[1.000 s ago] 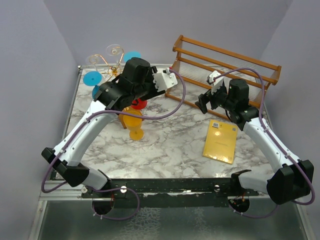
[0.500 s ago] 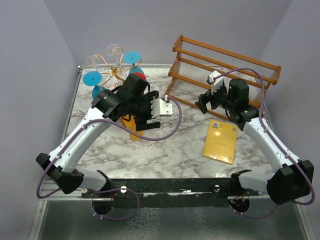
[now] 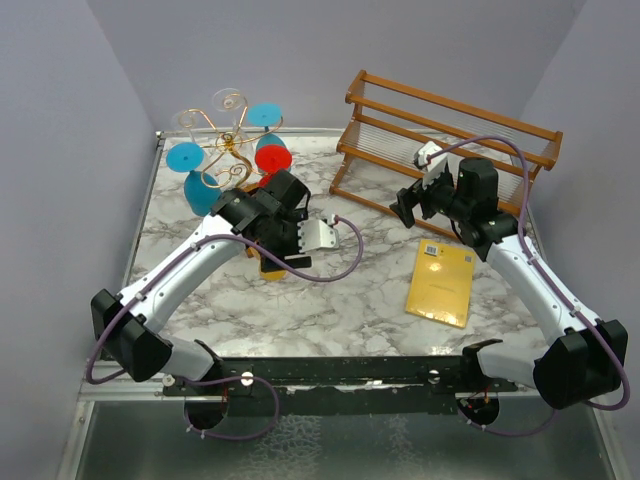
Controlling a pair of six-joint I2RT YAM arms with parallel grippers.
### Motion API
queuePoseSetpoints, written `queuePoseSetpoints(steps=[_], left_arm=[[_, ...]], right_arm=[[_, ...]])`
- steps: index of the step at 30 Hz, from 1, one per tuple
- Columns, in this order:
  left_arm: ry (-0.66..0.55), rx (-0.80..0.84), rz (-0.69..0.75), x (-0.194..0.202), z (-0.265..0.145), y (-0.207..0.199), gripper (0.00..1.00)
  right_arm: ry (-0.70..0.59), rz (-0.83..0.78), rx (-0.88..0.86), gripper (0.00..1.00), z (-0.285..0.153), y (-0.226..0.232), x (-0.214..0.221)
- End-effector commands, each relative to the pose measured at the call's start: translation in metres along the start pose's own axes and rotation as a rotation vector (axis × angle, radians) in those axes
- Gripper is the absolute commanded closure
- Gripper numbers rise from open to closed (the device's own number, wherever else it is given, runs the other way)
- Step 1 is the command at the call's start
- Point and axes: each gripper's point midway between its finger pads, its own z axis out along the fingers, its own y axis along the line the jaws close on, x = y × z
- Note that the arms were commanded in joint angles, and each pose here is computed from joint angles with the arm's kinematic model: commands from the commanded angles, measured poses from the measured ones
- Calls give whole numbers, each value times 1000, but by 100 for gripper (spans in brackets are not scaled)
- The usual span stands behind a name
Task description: Place the wine glass upside down on the wine glass rack
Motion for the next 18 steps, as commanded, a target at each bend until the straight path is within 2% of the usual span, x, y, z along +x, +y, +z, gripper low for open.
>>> queuePoseSetpoints(steps=[1,4,9,18], left_arm=[[113,-59,-33,16,9,15,32],[159,-72,-53,26,12,22,33],[156,-7,-92,35,20,25,38],[98,165,-121,30,28,9,65]], right_arm=[[-21,-8,-13,7,-3,0,-4],[-21,-7,-17,7,-3,1,-3],[-18,-7,-18,7,-3,1,-2],[-14,-7,-18,7,-2,0,-1]])
